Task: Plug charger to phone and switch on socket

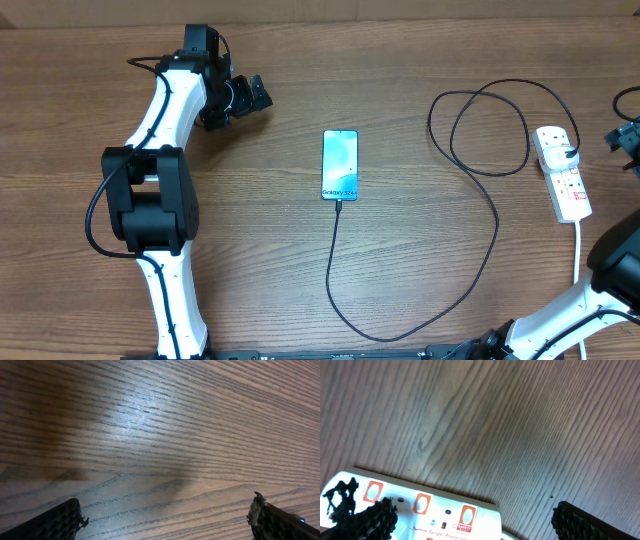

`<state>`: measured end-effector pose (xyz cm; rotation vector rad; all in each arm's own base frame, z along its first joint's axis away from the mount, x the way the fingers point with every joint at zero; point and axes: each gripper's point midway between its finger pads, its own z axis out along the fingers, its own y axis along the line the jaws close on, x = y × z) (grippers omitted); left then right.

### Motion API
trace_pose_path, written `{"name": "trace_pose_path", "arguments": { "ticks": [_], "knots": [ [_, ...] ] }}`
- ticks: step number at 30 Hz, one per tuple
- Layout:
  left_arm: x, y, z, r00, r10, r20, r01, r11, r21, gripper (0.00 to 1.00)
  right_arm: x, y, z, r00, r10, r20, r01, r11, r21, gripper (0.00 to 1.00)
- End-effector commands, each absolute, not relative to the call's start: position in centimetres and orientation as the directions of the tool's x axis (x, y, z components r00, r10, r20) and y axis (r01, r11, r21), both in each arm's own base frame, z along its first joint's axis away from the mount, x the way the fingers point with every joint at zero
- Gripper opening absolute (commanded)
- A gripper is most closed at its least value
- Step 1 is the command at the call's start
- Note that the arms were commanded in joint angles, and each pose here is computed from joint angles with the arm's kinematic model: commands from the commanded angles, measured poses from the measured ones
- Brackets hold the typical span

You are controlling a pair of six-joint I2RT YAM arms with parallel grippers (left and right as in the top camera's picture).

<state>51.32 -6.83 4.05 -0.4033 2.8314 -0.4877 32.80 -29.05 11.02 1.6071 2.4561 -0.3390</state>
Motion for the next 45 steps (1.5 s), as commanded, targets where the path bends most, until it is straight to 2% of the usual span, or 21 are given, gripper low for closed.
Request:
{"name": "trace_pose_path", "arguments": {
  "ticks": [1, 27, 45],
  "knots": [
    [51.5, -7.0, 5.3, -0.93, -0.299, -0.215, -0.211, 0.911, -0.354, 1.0, 32.1, -29.2, 10.3, -0.371, 0.887, -0.276, 0.928, 0.357, -0.104, 1.0],
    [51.5, -6.7, 5.2, -0.928, -0.301, -0.22, -0.216, 0.916, -0.338, 1.0, 30.8, -27.3, 5.5, -0.372, 0.907, -0.195, 0.928, 0.359, -0.101, 1.0],
    [51.5, -6.7, 5.2, -0.928, -0.301, -0.22, -0.216, 0.916, -0.338, 1.0, 32.2, -28.4, 4.9, -0.38, 0.886, -0.266, 0.924, 0.377, -0.063, 1.0]
  ]
}}
